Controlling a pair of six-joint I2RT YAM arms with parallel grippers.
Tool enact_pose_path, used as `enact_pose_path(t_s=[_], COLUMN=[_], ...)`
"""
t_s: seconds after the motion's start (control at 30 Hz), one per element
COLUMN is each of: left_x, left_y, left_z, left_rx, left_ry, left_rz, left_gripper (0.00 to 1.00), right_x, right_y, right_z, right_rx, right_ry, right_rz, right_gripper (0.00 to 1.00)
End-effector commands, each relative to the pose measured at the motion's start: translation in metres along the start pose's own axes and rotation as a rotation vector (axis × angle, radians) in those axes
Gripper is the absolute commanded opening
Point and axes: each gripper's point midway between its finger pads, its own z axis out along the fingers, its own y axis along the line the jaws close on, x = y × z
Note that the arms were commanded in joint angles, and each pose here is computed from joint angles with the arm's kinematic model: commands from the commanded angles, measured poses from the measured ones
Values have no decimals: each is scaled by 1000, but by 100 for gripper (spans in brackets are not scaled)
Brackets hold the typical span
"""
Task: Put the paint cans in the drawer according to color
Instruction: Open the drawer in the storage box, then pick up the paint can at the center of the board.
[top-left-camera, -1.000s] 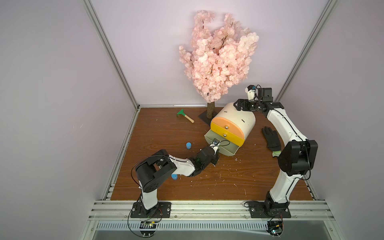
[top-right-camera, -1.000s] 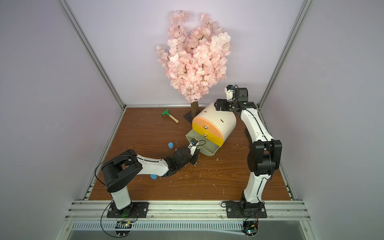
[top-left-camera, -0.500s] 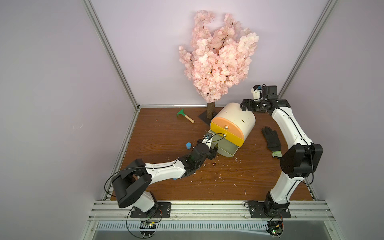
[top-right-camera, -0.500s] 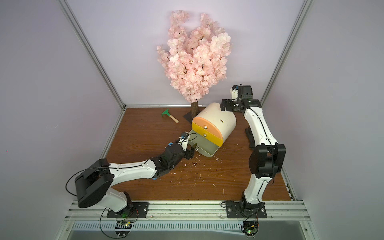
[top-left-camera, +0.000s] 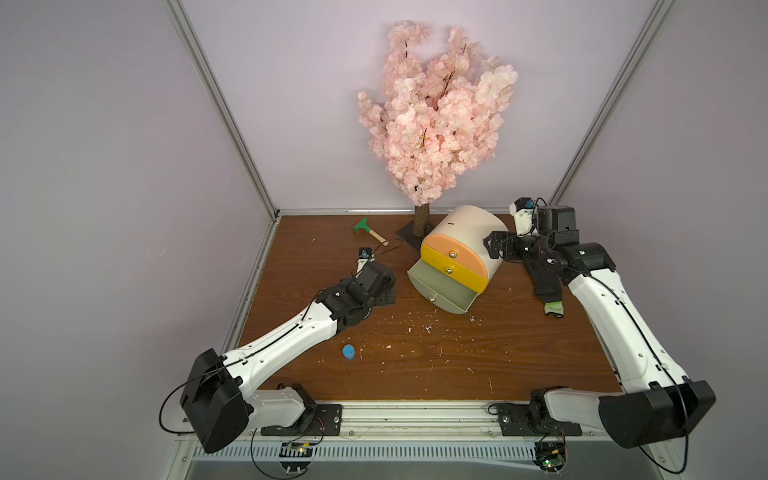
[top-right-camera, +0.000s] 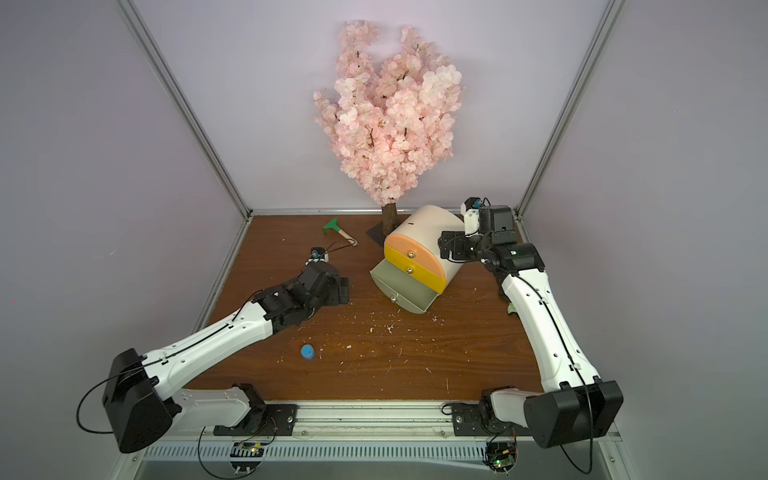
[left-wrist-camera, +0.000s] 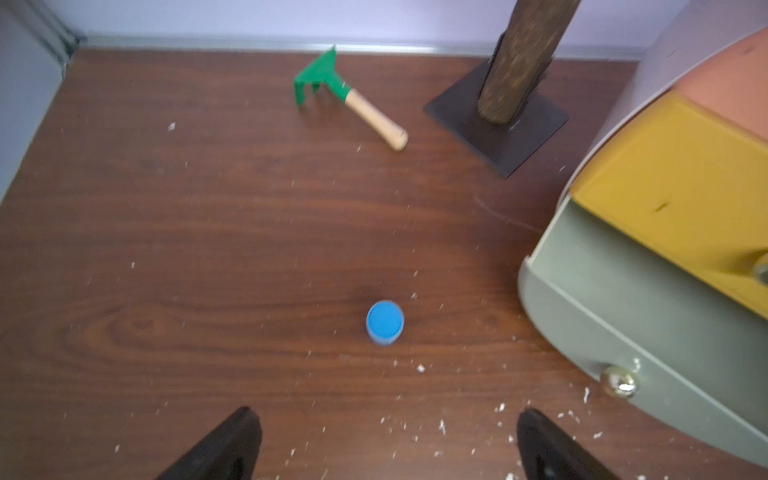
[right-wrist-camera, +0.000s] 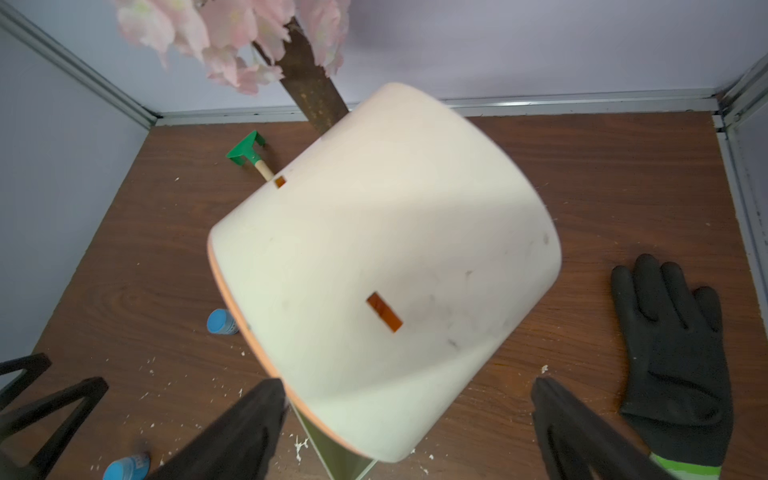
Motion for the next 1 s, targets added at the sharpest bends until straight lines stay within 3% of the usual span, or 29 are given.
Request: enact_pose_path(t_s=[0.0, 0.13, 0.33, 0.97], left_x=[49, 85, 136, 189], left_y=[25, 34, 55, 84], left_z=[-10, -13, -10, 5], left_rx=[-44, -17, -79, -250], left_ry=[196, 278, 397, 523], left_rz=[-73, -143, -234, -250], left_gripper=[93, 82, 72, 61], right_x=[-1, 18, 26, 27], right_y=[21, 30, 29, 28], right_z=[-15, -13, -15, -21], right_rx=[-34, -57, -61, -51], right_ry=[-57, -41, -48, -60], right_rz=[-3, -8, 2, -8], right_gripper=[99, 99, 99, 99])
